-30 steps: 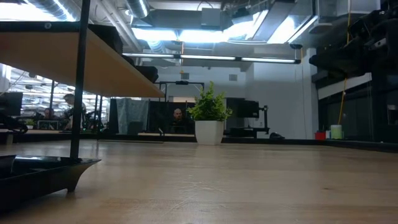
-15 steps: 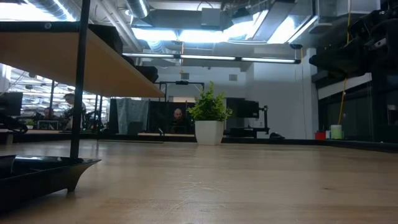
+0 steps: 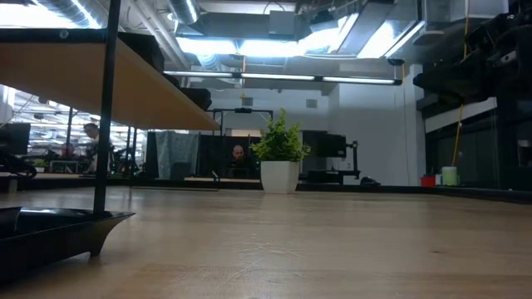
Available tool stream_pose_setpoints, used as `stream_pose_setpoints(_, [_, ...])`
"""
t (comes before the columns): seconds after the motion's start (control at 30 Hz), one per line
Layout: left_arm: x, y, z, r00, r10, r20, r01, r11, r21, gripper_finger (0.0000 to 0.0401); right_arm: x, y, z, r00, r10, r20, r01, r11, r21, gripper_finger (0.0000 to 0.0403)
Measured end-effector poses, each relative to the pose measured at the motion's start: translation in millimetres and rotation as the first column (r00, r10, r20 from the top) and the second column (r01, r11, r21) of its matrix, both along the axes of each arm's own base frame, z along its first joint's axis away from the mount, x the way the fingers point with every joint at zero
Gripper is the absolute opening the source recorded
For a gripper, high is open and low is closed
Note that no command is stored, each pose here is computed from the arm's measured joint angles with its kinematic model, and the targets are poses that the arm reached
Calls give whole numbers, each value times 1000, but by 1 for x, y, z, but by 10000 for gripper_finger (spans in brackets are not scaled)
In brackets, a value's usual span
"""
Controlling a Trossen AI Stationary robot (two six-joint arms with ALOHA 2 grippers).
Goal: Pick & Place Mini shaped plates
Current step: Stack the black distorted square plate on top of the black distorted square plate on the shelf
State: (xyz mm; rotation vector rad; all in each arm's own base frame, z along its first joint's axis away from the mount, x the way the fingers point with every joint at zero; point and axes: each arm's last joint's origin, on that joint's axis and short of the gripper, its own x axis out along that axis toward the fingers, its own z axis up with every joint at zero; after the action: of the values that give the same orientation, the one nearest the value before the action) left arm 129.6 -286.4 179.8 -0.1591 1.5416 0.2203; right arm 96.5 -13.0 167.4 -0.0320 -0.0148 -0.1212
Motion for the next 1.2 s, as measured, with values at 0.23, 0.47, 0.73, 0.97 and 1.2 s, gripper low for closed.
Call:
stream_pose_setpoints(0.23, [1, -2, -7, 1000, -1, -10, 2, 1000, 23, 128, 0, 0, 0, 1000, 0, 0, 0, 1000, 0, 53])
stream_pose_setpoints(0.47, [1, -2, -11, 1000, -11, -11, 11, 999, 37, 127, 0, 0, 0, 1000, 0, 0, 0, 1000, 0, 53])
stream_pose_setpoints(0.73, [2, -2, -11, 1000, -20, 2, 19, 999, 43, 73, 0, 0, 0, 1000, 0, 0, 0, 1000, 0, 53])
stream_pose_setpoints(0.97, [2, -2, -10, 1000, -19, 4, 18, 999, 41, 6, 0, 0, 0, 1000, 0, 0, 0, 1000, 0, 53])
stream_pose_setpoints(1.2, [1, -1, -4, 1000, 8, 14, -9, 1000, 21, 4, 0, 0, 0, 1000, 0, 0, 0, 1000, 0, 53])
